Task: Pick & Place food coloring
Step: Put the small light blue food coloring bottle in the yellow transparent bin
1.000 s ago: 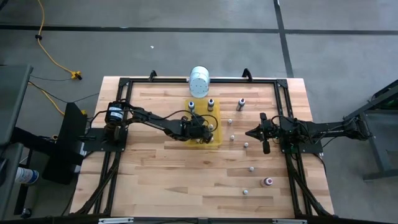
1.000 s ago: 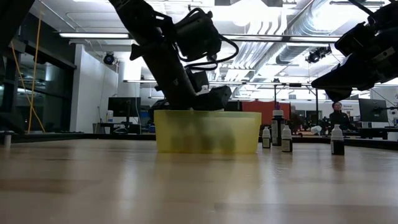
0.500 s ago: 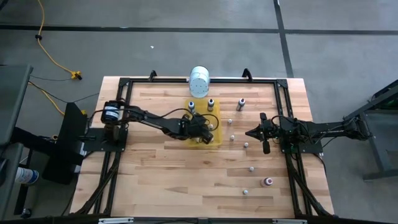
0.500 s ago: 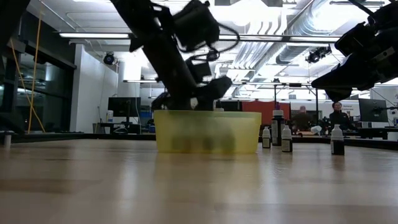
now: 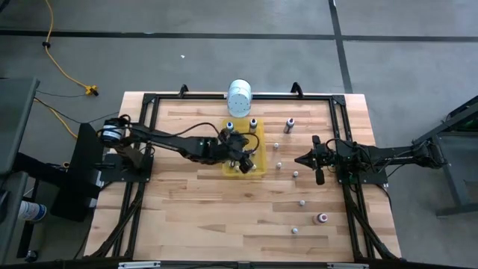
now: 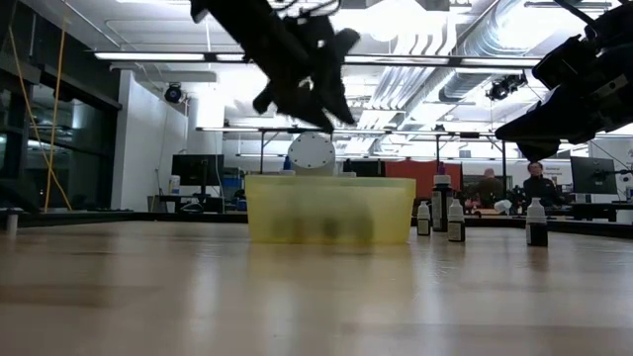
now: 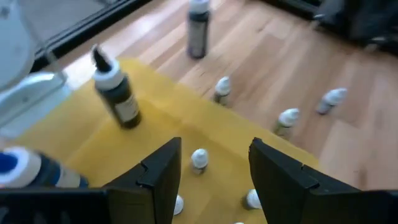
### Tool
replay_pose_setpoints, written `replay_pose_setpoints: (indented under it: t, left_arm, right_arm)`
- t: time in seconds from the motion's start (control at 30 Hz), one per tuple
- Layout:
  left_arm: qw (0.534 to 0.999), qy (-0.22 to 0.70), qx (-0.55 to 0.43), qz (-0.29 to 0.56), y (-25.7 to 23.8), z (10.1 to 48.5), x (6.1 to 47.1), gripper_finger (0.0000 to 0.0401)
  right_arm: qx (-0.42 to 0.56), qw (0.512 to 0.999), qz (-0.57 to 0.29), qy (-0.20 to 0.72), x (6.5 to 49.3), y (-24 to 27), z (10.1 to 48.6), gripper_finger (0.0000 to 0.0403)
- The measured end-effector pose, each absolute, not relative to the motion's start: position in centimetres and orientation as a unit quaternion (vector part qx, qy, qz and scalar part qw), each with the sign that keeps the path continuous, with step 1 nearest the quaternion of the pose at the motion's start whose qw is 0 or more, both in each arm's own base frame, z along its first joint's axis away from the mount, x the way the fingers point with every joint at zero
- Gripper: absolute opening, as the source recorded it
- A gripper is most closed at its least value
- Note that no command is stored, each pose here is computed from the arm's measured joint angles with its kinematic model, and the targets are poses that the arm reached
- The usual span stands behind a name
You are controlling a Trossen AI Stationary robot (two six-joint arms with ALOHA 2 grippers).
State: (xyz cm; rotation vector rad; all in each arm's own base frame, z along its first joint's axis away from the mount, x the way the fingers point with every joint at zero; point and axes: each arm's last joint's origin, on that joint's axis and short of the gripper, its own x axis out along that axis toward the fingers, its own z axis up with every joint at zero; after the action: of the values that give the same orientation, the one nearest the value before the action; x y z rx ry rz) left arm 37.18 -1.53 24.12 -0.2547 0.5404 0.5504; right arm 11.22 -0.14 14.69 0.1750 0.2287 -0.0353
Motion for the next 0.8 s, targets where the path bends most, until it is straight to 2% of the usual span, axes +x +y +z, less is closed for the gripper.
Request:
replay_pose_setpoints:
  t: [0.1,0.2,0.4,0.5,0.67,0.8]
  left_arm:
    - [0.937,0.253,-0.103,0.218,-2.9,24.8,37.3,0.0179]
    - [0.962,0.241,-0.056,0.118,-5.0,25.3,37.7,0.0179]
    - [0.972,0.205,0.096,-0.060,-10.0,24.3,38.5,0.0179]
    - [0.966,0.200,0.140,-0.088,-11.7,23.2,38.7,0.0179]
    - [0.959,0.221,0.125,-0.129,-12.7,21.3,39.8,0.0179]
    - [0.946,0.266,0.114,-0.143,-13.4,22.8,41.4,0.0179]
  right_arm:
    - [0.087,0.989,-0.018,0.114,11.2,-0.1,14.7,0.0000]
    - [0.087,0.989,-0.018,0.114,11.2,-0.1,14.7,0.0000]
    - [0.087,0.989,-0.018,0.114,11.2,-0.1,14.7,0.0000]
    - [0.087,0.989,-0.018,0.114,11.2,-0.1,14.7,0.0000]
    - [0.087,0.989,-0.018,0.114,11.2,-0.1,14.7,0.0000]
    - [0.087,0.989,-0.018,0.114,11.2,-0.1,14.7,0.0000]
